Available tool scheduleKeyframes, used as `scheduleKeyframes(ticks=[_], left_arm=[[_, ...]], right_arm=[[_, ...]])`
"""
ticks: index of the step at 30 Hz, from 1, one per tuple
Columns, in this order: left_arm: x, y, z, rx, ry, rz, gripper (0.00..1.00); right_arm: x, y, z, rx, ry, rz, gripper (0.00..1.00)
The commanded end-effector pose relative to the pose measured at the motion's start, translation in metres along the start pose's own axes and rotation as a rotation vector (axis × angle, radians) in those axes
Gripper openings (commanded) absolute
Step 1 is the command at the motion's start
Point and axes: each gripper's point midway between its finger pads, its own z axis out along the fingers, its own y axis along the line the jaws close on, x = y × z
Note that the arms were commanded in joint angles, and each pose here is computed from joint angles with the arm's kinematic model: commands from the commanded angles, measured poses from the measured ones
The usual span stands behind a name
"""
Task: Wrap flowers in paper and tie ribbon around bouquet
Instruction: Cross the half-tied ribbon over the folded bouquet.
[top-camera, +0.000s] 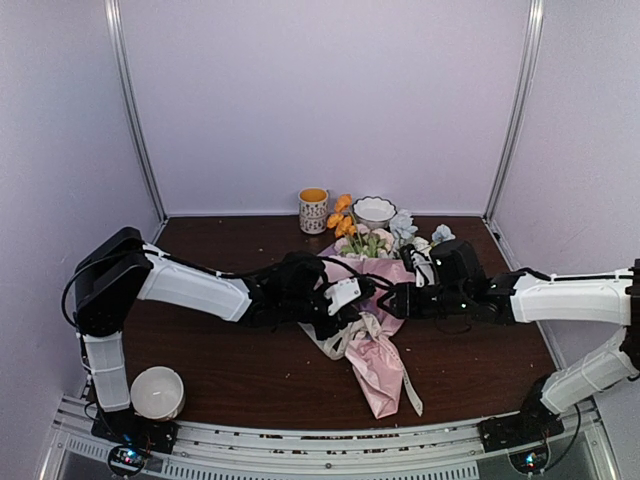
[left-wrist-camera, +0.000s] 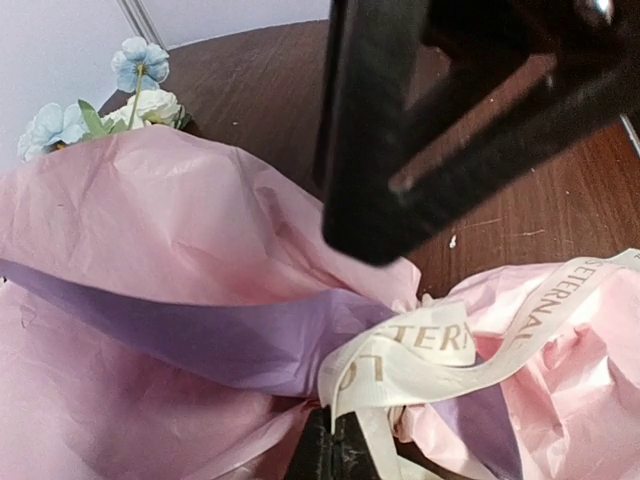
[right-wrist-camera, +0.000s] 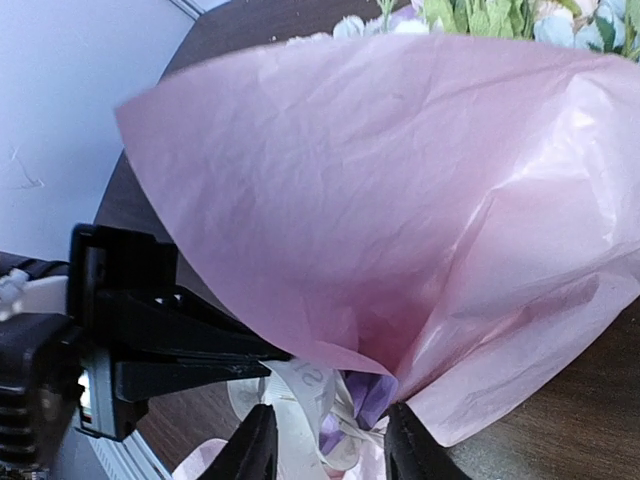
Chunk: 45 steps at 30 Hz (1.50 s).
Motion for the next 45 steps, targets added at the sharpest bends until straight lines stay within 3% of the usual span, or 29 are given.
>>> scheduleKeyframes(ticks=[1,7,13,20,30,35,45], left_arm=[[-0.018,0.007,-0.002,-0.037,-0.06,0.0,0.0],[-0.016,0.005,-0.001,-0.029,-0.053,-0.016,0.0],[-0.013,0.005,-0.001,-0.027,-0.042,-0.02,0.0],[-0.012,0.003,-0.001,-0.02,-0.038,-0.021,0.0],[-0.016,0.004,0.007,-0.009,-0.049,-0.033,0.29],[-0.021,0.004,0.012,0.006,-0.058,-0.027,0.37],[-0.015,0.0,0.019,0.032,-0.038,-0.036,0.41]], right_arm=[[0.024,0.001,0.013,-0.047,0.115,-0.023,0.38],[0.037,0.008,0.019,-0.117,0.166,-0.008,0.28],[0.041,0.001,0.023,-0.082,0.179,0.005,0.11],[0.043,-0.002,0.024,-0.072,0.184,0.01,0.0],[0.034,0.024,0.008,-0.169,0.188,-0.054,0.0],[0.032,0.035,0.004,-0.212,0.194,-0.064,0.0],[0.032,0.035,0.002,-0.209,0.199,-0.083,0.0]])
